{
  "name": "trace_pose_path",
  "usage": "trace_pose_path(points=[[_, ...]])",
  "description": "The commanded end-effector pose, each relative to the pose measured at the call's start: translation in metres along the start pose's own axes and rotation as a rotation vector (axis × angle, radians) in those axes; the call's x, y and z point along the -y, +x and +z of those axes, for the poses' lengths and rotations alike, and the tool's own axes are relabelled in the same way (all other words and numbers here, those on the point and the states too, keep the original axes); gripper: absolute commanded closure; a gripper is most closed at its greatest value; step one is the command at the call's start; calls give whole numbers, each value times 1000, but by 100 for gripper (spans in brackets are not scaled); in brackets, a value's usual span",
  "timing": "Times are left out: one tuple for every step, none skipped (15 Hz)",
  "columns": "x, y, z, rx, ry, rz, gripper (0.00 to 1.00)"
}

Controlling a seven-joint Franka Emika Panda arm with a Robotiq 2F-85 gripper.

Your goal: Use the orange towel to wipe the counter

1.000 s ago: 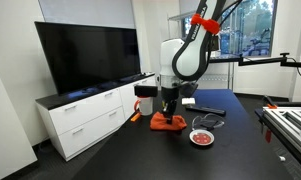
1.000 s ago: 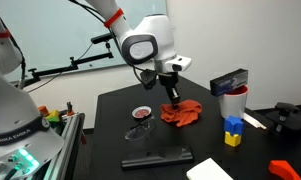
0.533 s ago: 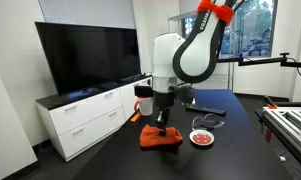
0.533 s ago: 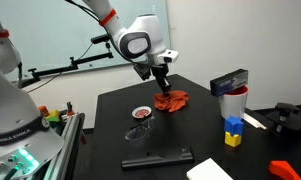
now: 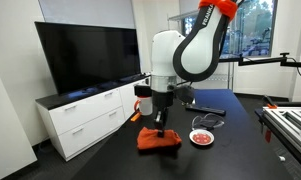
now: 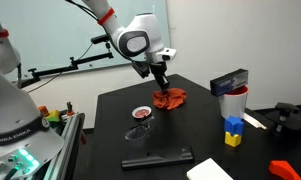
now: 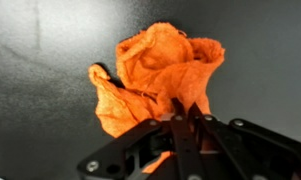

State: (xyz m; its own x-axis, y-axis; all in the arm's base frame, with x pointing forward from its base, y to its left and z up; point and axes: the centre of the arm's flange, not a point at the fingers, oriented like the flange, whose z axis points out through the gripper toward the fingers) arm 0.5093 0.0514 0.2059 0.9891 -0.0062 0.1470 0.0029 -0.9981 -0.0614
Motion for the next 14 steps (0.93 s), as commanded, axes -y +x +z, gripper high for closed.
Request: trace_pose_path(points=[[-21,1,-10,-18,-6,6,98],[-30,1,-10,-18,-12,21,98],[-42,1,-12,-19,-18,40,98],[-53,1,-15,-21,-27,58,98],[-66,1,-15,-23,-33,79,98],[-78,1,-18,-22,-40,100,98],[-88,0,-19,-22,-45,123,98],[-98,-1,-21,-22,-50,144,98],[-106,-2,-21,-22,-53,159,98],[-112,-2,-22,-22,-56,173,98],[-116,-4,-21,-22,-58,183,98],[-119,-4,-22,-21,-61,188,98],[-120,-5,-21,-21,-63,192,98],[-121,-5,-21,-19,-63,195,98]])
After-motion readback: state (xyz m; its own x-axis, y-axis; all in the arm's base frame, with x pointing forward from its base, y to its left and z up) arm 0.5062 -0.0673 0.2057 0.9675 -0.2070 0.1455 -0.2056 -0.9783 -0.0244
